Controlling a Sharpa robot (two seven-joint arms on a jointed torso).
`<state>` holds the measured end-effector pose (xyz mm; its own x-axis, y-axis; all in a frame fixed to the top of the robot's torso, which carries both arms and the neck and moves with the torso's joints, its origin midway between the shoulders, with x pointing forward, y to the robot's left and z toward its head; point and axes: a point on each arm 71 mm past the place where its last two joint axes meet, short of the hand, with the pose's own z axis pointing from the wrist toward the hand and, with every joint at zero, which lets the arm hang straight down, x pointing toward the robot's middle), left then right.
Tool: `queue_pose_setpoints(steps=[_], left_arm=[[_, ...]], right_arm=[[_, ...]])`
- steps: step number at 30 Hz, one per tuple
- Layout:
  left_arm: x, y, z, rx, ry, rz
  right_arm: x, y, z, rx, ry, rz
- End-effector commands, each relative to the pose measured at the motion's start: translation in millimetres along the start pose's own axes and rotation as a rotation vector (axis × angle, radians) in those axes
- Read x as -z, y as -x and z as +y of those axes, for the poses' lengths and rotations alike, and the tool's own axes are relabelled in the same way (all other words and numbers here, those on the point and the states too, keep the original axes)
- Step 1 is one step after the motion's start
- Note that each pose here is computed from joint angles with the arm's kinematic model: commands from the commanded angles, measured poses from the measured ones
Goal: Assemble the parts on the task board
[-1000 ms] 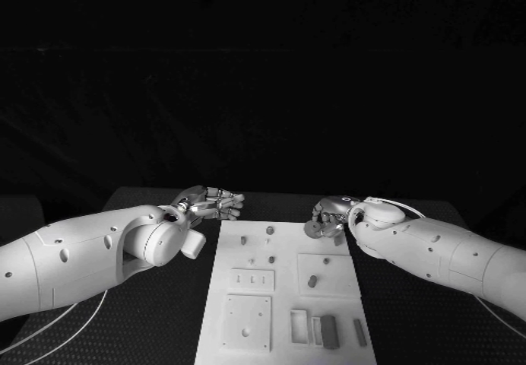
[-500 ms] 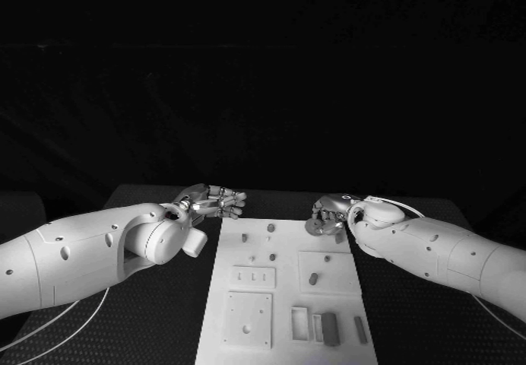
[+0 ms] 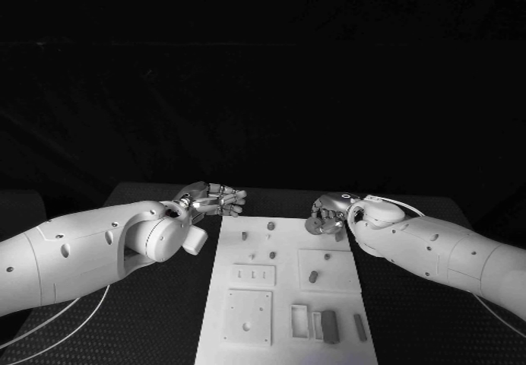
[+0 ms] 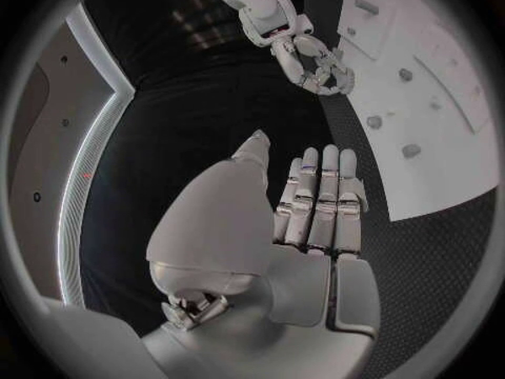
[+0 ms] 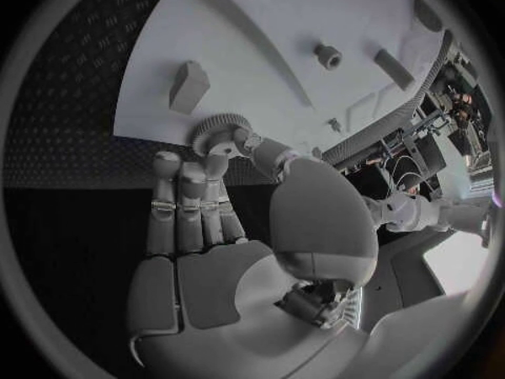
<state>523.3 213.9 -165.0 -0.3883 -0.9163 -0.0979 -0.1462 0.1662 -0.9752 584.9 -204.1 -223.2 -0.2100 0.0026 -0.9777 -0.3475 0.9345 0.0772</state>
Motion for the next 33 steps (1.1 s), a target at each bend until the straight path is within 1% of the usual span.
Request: queue_pose_setpoints(steps=[1, 7, 11, 15, 20, 23, 28, 31, 33], left_arm=[[0.3, -1.1, -2.5, -0.003, -0.009, 0.013], [0.7, -0.8, -2.4, -0.003, -0.008, 0.012], [1.0, -0.7, -2.3, -0.003, -0.007, 0.012], [1.2, -0.6, -2.3, -0.005, -0.007, 0.012], [1.8, 0.0, -2.1, -0.005, -0.007, 0.012], [2.1, 1.5, -2.0, -0.006, -0.008, 0.007], [2.9, 3.5, -1.8, -0.007, -0.008, 0.002], [3.0, 3.2, -1.9, -0.007, -0.008, 0.002], [2.9, 3.0, -1.9, -0.007, -0.008, 0.002]], right_arm=[[3.2, -21.1, 1.6, 0.028, 0.010, 0.112], [3.7, -20.8, 2.2, 0.028, 0.009, 0.107], [3.9, -21.4, 2.4, 0.028, 0.008, 0.115], [4.8, -20.6, 3.8, 0.026, 0.012, 0.103], [6.8, -17.6, 5.4, 0.031, 0.017, 0.062], [7.9, -13.0, 7.9, 0.043, 0.019, 0.026], [8.9, 1.4, 17.9, 0.062, 0.022, -0.078], [9.3, 5.8, 22.5, 0.070, 0.021, -0.118], [9.7, 7.4, 26.4, 0.074, 0.024, -0.135]])
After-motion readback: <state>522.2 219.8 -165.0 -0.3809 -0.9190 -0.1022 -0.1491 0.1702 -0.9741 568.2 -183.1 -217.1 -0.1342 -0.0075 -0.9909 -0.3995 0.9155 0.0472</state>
